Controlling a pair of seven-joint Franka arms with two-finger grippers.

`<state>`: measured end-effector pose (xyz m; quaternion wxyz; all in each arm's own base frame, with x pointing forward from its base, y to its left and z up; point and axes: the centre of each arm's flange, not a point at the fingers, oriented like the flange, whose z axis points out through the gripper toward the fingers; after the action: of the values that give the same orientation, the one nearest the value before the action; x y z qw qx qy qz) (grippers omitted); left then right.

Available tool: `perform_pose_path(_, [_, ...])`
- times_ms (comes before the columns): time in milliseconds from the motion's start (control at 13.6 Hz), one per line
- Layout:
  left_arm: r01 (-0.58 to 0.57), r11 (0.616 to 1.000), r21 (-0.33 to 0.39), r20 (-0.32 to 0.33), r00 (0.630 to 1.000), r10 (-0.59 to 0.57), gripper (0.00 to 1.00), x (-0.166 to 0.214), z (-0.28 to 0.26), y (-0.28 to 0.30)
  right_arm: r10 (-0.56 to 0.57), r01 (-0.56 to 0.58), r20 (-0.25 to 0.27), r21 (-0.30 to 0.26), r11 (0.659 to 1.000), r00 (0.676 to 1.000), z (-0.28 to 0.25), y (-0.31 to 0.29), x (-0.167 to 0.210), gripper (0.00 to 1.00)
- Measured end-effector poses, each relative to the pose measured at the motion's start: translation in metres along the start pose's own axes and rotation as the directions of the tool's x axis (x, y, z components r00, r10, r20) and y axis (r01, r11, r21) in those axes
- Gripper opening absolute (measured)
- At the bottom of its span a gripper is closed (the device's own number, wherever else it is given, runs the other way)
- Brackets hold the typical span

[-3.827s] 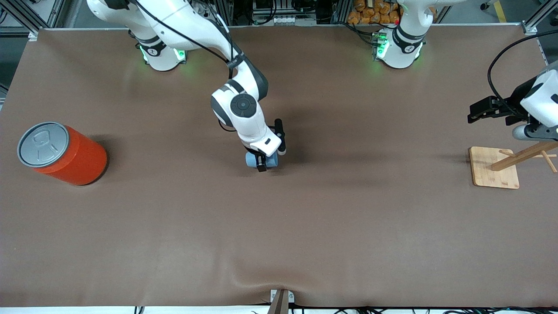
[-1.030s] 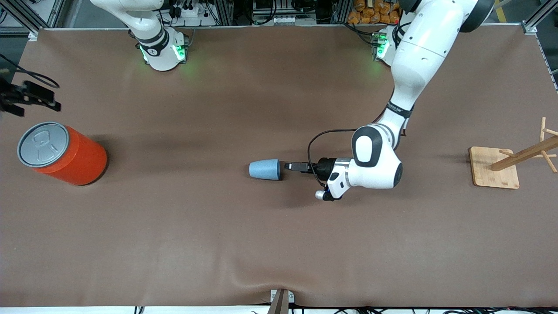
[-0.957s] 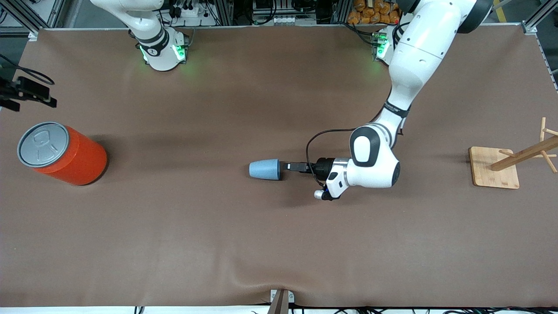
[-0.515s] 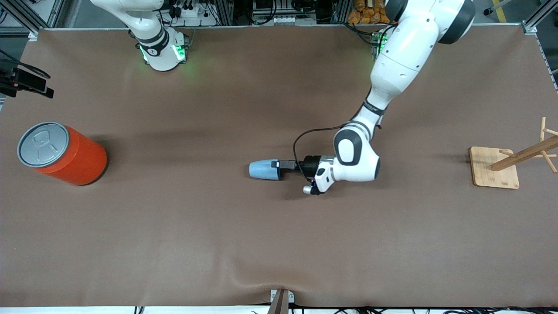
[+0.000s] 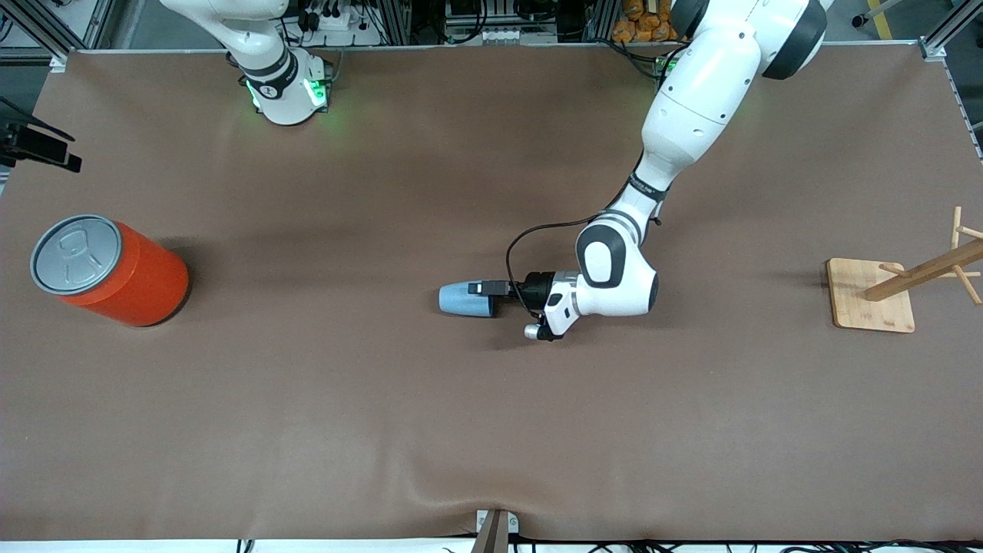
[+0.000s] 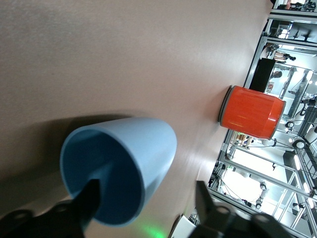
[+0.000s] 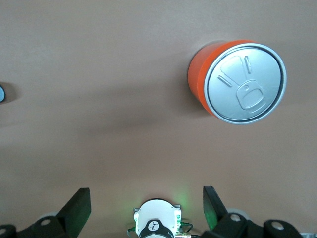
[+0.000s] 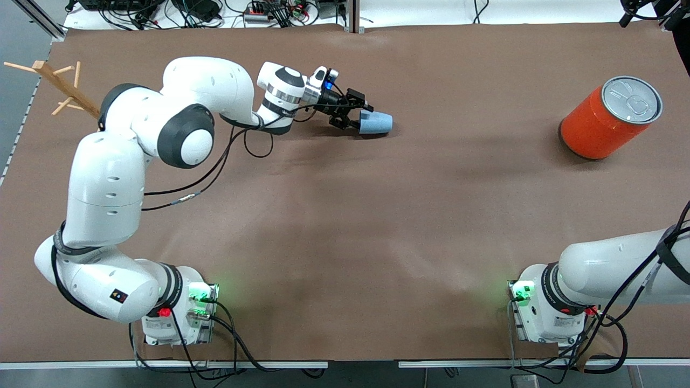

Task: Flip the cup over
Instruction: 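Lift the blue cup with the left gripper toward the wooden board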

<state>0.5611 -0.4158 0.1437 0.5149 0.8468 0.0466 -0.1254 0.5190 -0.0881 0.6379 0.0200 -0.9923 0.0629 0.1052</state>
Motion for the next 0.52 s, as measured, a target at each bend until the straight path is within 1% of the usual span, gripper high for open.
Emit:
perform_pose_path(74, [-0.002, 1.000, -0.001, 0.000, 1.000, 0.002, 0.65, 0.000, 0.000, 0.001, 0.007, -0.007, -0.003, 0.000, 1.000, 1.000, 0.000, 0.004, 0.000, 1.00])
perform_pose_path(147, [-0.002, 1.000, -0.001, 0.000, 1.000, 0.002, 0.57, 0.000, 0.000, 0.001, 0.012, -0.012, -0.010, -0.004, 1.000, 1.000, -0.001, 0.006, 0.001, 1.00])
perform_pose_path(294, [-0.006, 1.000, -0.001, -0.002, 1.000, 0.006, 0.33, 0.001, -0.001, 0.001, 0.014, -0.014, -0.029, -0.016, 1.000, 0.999, -0.003, 0.007, 0.002, 1.00])
perform_pose_path(442, [-0.020, 1.000, -0.009, -0.005, 1.000, 0.020, 0.13, 0.004, -0.002, 0.005, 0.009, -0.010, -0.042, -0.018, 1.000, 0.999, -0.005, 0.005, 0.004, 1.00])
perform_pose_path(515, [-0.032, 0.999, -0.017, -0.006, 0.999, 0.032, 0.09, 0.005, -0.003, 0.012, 0.008, -0.009, -0.047, -0.018, 1.000, 0.999, -0.005, 0.005, 0.004, 1.00])
